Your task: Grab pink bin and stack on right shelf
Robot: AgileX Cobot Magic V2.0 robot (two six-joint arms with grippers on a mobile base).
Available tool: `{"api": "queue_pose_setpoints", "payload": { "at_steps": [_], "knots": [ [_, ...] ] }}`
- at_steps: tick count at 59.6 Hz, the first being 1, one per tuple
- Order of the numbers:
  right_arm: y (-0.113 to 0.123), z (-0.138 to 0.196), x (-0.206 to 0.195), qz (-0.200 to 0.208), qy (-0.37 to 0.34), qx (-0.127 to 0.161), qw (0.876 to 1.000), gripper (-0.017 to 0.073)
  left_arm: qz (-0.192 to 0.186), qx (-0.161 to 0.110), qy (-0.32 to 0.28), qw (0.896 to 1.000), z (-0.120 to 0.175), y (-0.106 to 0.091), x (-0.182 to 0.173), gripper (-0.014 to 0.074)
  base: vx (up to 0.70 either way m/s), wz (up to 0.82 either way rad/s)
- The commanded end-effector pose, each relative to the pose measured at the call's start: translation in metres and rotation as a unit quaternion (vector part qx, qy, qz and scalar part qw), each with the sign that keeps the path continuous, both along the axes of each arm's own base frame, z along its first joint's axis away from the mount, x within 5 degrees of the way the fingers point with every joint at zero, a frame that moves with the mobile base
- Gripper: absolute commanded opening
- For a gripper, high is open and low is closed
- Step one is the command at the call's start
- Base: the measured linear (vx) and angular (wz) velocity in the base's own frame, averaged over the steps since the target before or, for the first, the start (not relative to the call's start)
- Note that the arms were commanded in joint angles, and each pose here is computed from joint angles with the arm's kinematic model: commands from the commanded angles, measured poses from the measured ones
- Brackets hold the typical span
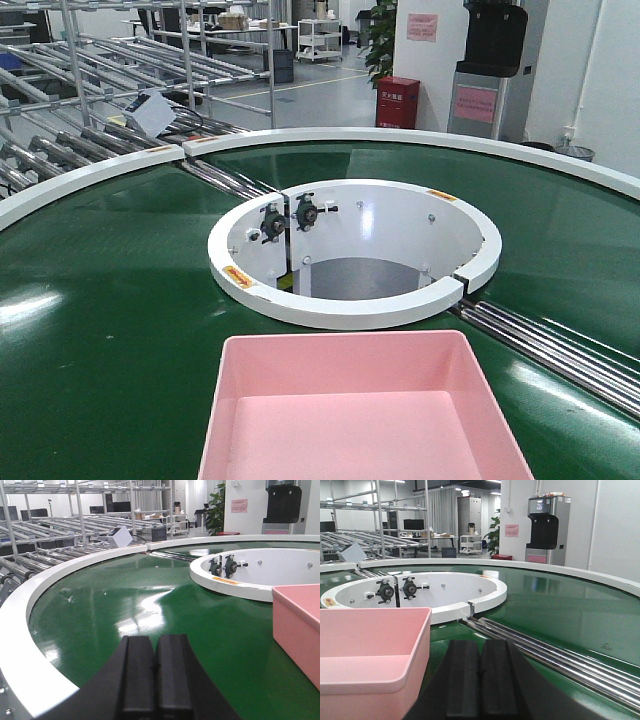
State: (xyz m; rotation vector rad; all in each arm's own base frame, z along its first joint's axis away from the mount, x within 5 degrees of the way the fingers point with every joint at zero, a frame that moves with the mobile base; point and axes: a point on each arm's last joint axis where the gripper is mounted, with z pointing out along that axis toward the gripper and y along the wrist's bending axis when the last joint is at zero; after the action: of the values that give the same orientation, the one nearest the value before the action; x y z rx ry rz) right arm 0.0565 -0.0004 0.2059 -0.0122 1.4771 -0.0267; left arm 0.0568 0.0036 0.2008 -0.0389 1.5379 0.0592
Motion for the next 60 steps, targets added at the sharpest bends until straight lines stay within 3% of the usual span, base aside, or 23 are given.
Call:
{"api": "queue_pose_setpoints", "payload": {
  "at_steps": [1, 28, 32, 39, 43, 48, 53, 56, 60],
  "knots": [
    [0.000, 0.008, -0.002, 0.000, -0.048, -0.012, 0.999, -0.0009, -0.002, -0.001, -0.044, 0.999, 0.004, 0.000, -0.001, -0.0006, 0.00, 0.00],
    [0.000, 0.008, -0.002, 0.000, -0.048, -0.012, 0.999, -0.0009, -0.002, -0.001, -0.047, 0.999, 0.004, 0.000, -0.001, -0.0006, 0.00, 0.00],
    [0.001, 0.014, -0.004, 0.001, -0.080, -0.012, 0.997, -0.0009, -0.003, 0.001, -0.058, 0.998, 0.006, -0.001, -0.002, -0.0006, 0.00, 0.00],
    [0.001, 0.052, -0.013, 0.002, -0.124, -0.006, 0.992, -0.0009, -0.004, 0.009, -0.140, 0.990, 0.044, -0.001, -0.010, -0.0006, 0.00, 0.00],
    [0.000, 0.077, -0.020, -0.001, -0.114, -0.006, 0.993, -0.0009, -0.003, 0.008, -0.162, 0.987, 0.076, -0.002, -0.018, -0.0006, 0.00, 0.00],
    [-0.001, 0.111, -0.026, -0.006, -0.071, -0.011, 0.997, -0.0009, 0.000, 0.004, -0.116, 0.993, 0.108, -0.001, -0.023, -0.0006, 0.00, 0.00],
    [-0.001, 0.132, -0.023, -0.011, 0.010, -0.020, 1.000, -0.0009, 0.005, -0.003, -0.019, 1.000, 0.133, 0.000, -0.021, -0.0006, 0.00, 0.00],
    [-0.002, 0.141, -0.018, -0.012, 0.062, -0.021, 0.998, -0.0009, 0.008, -0.008, 0.044, 0.999, 0.142, 0.000, -0.017, -0.0006, 0.00, 0.00],
    [-0.001, 0.143, -0.008, -0.007, 0.140, -0.011, 0.990, -0.0009, 0.007, -0.020, 0.140, 0.990, 0.145, 0.001, -0.009, -0.0006, 0.00, 0.00]
  ]
}}
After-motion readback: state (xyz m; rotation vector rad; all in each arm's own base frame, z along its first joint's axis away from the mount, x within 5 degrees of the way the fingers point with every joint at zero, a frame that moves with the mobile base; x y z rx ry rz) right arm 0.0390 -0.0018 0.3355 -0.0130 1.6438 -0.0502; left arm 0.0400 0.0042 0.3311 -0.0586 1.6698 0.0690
